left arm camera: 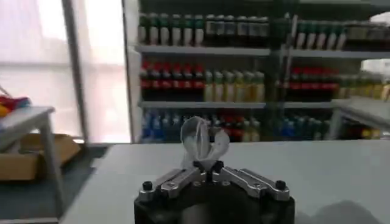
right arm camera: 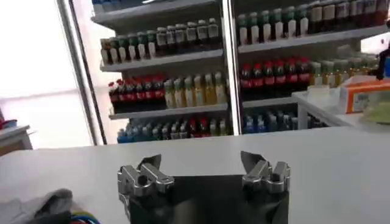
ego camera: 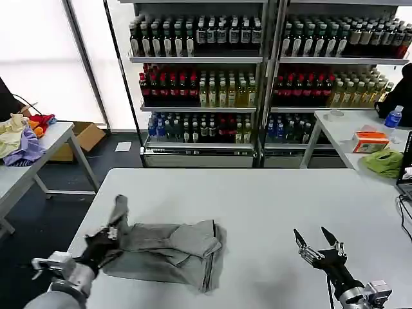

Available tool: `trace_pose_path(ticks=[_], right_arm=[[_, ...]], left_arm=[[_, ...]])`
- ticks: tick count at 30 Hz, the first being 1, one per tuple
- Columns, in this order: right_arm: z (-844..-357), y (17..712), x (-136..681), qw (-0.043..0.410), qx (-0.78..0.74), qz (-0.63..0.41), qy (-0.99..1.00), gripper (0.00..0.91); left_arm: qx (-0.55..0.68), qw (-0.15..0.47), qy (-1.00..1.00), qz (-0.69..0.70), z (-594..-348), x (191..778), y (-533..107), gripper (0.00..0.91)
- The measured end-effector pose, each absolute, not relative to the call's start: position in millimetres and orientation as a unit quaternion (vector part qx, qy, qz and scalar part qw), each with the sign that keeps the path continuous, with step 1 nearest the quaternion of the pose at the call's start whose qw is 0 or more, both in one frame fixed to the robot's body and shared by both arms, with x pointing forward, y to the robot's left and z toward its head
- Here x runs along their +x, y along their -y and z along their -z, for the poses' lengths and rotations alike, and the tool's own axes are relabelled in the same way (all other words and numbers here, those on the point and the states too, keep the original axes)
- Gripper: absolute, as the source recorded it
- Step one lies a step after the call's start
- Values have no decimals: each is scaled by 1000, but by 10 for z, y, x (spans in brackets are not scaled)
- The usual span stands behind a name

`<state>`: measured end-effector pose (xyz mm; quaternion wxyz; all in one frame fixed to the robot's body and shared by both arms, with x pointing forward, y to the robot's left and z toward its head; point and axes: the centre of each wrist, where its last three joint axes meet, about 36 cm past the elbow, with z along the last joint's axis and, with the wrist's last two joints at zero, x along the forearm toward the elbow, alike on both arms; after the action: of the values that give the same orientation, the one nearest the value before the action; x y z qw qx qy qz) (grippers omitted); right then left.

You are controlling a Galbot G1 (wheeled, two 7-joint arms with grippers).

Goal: Fold and organize the clothes.

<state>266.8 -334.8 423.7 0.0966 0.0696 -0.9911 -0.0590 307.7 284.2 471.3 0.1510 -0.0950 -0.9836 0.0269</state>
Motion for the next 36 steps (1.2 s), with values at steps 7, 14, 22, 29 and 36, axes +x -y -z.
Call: trace_pose_path(ticks=[7, 14, 22, 29, 36], right_arm=[[-4171, 3303, 2635, 101, 66, 66, 990, 907], [-4121, 3275, 2587, 108, 65, 70, 990, 907], [-4110, 3244, 2590, 109, 65, 73, 989, 907], [-4102, 3221, 2567, 111, 65, 76, 989, 907], [-4111, 3192, 2580, 109, 68, 79, 989, 907]], left_arm=[[-163, 186, 966, -70, -4534, 3046, -2334, 10], [-179, 214, 955, -102, -4298, 3103, -1946, 10], [-188, 236, 946, -120, -4088, 3213, -1592, 907], [-184, 242, 946, -111, -4021, 3231, -1473, 907], [-180, 228, 949, -122, -4325, 3110, -1529, 907]])
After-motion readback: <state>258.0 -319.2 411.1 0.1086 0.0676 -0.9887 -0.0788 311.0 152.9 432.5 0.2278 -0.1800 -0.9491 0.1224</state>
